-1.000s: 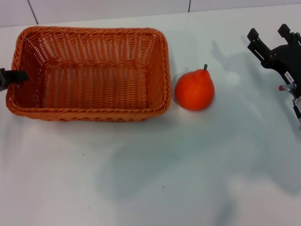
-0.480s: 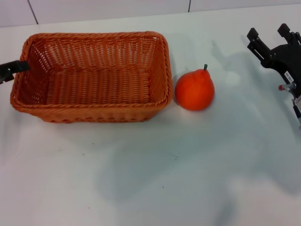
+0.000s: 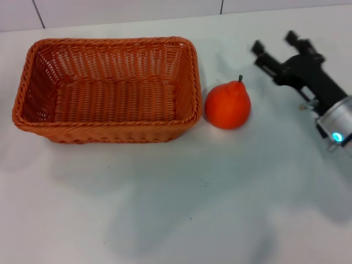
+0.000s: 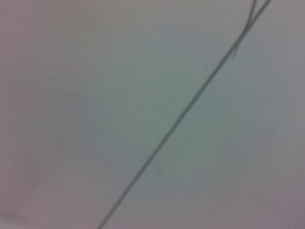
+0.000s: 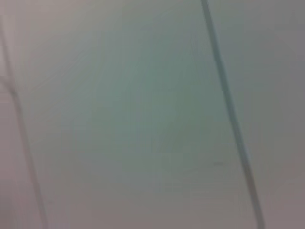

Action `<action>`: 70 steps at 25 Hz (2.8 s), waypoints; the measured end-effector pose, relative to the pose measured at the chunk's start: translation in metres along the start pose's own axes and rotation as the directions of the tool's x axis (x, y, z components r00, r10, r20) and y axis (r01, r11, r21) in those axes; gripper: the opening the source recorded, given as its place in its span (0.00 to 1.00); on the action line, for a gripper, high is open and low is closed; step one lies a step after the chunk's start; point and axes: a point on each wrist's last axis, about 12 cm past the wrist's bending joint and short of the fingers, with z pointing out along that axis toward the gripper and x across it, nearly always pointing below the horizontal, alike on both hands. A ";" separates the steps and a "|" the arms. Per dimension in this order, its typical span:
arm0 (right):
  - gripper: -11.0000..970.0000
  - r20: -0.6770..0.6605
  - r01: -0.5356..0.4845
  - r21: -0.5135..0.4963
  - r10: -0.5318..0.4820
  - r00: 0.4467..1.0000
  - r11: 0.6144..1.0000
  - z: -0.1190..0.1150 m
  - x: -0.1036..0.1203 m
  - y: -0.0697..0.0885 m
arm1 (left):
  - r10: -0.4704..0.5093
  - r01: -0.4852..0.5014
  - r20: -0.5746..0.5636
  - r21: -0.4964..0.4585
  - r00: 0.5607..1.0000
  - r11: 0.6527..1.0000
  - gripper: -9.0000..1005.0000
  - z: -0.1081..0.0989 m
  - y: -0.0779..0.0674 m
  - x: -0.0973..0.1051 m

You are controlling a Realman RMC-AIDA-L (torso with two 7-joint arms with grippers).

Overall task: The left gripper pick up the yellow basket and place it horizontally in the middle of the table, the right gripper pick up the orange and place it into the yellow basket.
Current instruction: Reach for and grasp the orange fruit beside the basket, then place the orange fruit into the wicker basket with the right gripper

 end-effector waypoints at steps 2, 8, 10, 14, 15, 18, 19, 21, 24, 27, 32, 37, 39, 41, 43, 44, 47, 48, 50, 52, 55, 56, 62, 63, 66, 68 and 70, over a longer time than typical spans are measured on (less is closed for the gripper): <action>0.96 0.029 -0.003 0.050 0.001 1.000 0.999 0.006 -0.002 -0.007 | 0.022 -0.024 0.079 0.022 0.997 0.999 0.87 -0.007 0.001 -0.004; 0.96 0.114 -0.005 0.167 -0.014 0.993 0.986 0.011 -0.011 -0.024 | 0.029 -0.038 0.164 0.052 0.986 0.998 0.89 -0.011 0.003 0.001; 0.96 0.128 -0.017 0.165 -0.004 0.992 0.986 0.009 -0.013 -0.024 | 0.025 -0.033 0.160 0.053 0.987 0.998 0.89 -0.010 0.004 0.004; 0.96 0.151 -0.027 0.148 0.004 0.989 0.989 0.004 -0.018 -0.022 | 0.031 -0.040 0.160 0.052 0.987 0.998 0.89 -0.010 0.004 0.005; 0.96 0.157 -0.027 0.144 0.004 0.988 0.989 0.003 -0.019 -0.021 | 0.030 -0.039 0.160 0.053 0.987 0.998 0.89 -0.010 0.004 0.006; 0.96 0.184 -0.026 0.124 0.003 0.983 0.992 0.001 -0.022 -0.019 | 0.026 -0.035 0.158 0.054 0.987 0.998 0.89 -0.010 0.005 0.007; 0.96 0.190 -0.026 0.121 0.002 0.982 0.992 0.001 -0.023 -0.018 | 0.025 -0.034 0.158 0.054 0.987 0.998 0.89 -0.010 0.005 0.007; 0.96 0.209 -0.023 0.115 -0.001 0.978 0.993 -0.001 -0.026 -0.018 | 0.026 -0.035 0.158 0.054 0.987 0.998 0.89 -0.010 0.005 0.008; 0.96 0.238 -0.018 0.112 -0.009 0.971 0.994 -0.002 -0.030 -0.018 | 0.035 -0.044 0.159 0.054 0.987 0.998 0.89 -0.010 0.005 0.008; 0.96 0.267 -0.023 0.120 -0.010 0.964 0.993 -0.002 -0.033 -0.019 | 0.043 -0.052 0.162 0.051 0.986 0.997 0.89 -0.010 0.005 0.007; 0.96 0.292 -0.041 0.108 0.008 0.956 0.993 -0.001 -0.036 -0.019 | 0.060 -0.067 0.170 0.033 0.984 0.997 0.89 -0.011 0.007 0.006; 0.92 0.296 -0.052 0.103 0.020 0.955 0.993 -0.002 -0.036 -0.019 | 0.062 -0.068 0.172 0.031 0.983 0.997 0.89 -0.011 0.007 0.006; 0.89 0.299 -0.059 0.097 0.028 0.954 0.994 -0.003 -0.037 -0.018 | 0.061 -0.067 0.172 0.029 0.983 0.997 0.89 -0.012 0.008 0.007; 0.86 0.302 -0.076 0.089 0.046 0.952 0.993 -0.004 -0.037 -0.018 | 0.060 -0.065 0.172 0.028 0.983 0.997 0.89 -0.013 0.008 0.007; 0.83 0.303 -0.094 0.080 0.065 0.951 0.992 -0.004 -0.037 -0.017 | 0.059 -0.065 0.172 0.027 0.983 0.998 0.89 -0.014 0.009 0.008; 0.82 0.304 -0.101 0.077 0.073 0.950 0.992 -0.004 -0.037 -0.017 | 0.058 -0.064 0.172 0.026 0.983 0.998 0.89 -0.014 0.009 0.008; 0.71 0.303 -0.105 0.075 0.078 0.950 0.992 -0.004 -0.037 -0.017 | 0.056 -0.061 0.176 0.023 0.983 0.998 0.89 -0.015 0.010 0.008; 0.66 0.303 -0.106 0.074 0.079 0.950 0.992 -0.004 -0.037 -0.016 | 0.054 -0.059 0.180 0.021 0.982 0.998 0.89 -0.016 0.010 0.007; 0.56 0.300 -0.107 0.072 0.081 0.951 0.992 -0.004 -0.036 -0.016 | 0.053 -0.058 0.183 0.021 0.982 0.998 0.89 -0.016 0.010 0.007; 0.52 0.291 -0.112 0.071 0.087 0.953 0.991 -0.005 -0.036 -0.016 | 0.052 -0.057 0.186 0.020 0.981 0.998 0.89 -0.017 0.011 0.006; 0.47 0.245 -0.130 0.066 0.111 0.963 0.989 -0.007 -0.031 -0.015 | 0.052 -0.055 0.190 0.012 0.980 0.998 0.89 -0.018 0.012 0.006; 0.46 0.221 -0.138 0.064 0.121 0.968 0.988 -0.009 -0.029 -0.015 | 0.052 -0.054 0.191 0.008 0.980 0.998 0.89 -0.019 0.013 0.006; 0.40 -0.005 -0.195 0.064 0.196 0.981 0.979 -0.015 -0.003 -0.008 | 0.052 -0.048 0.200 -0.023 0.978 0.999 0.89 -0.022 0.018 0.005; 0.37 -0.025 -0.197 0.076 0.199 0.980 0.977 -0.014 0.000 -0.008 | 0.057 -0.050 0.206 -0.037 0.977 0.998 0.89 -0.024 0.020 0.005; 0.36 -0.059 -0.194 0.141 0.203 0.977 0.971 -0.001 0.010 -0.016 | 0.069 -0.056 0.219 -0.063 0.973 0.996 0.89 -0.027 0.023 0.004; 0.35 -0.047 -0.197 0.203 0.210 0.977 0.959 0.012 0.015 -0.025 | 0.068 -0.053 0.220 -0.071 0.973 0.996 0.89 -0.027 0.025 0.005; 0.34 -0.023 -0.202 0.270 0.216 0.976 0.941 0.026 0.020 -0.035 | 0.065 -0.049 0.220 -0.078 0.973 0.996 0.89 -0.026 0.026 0.006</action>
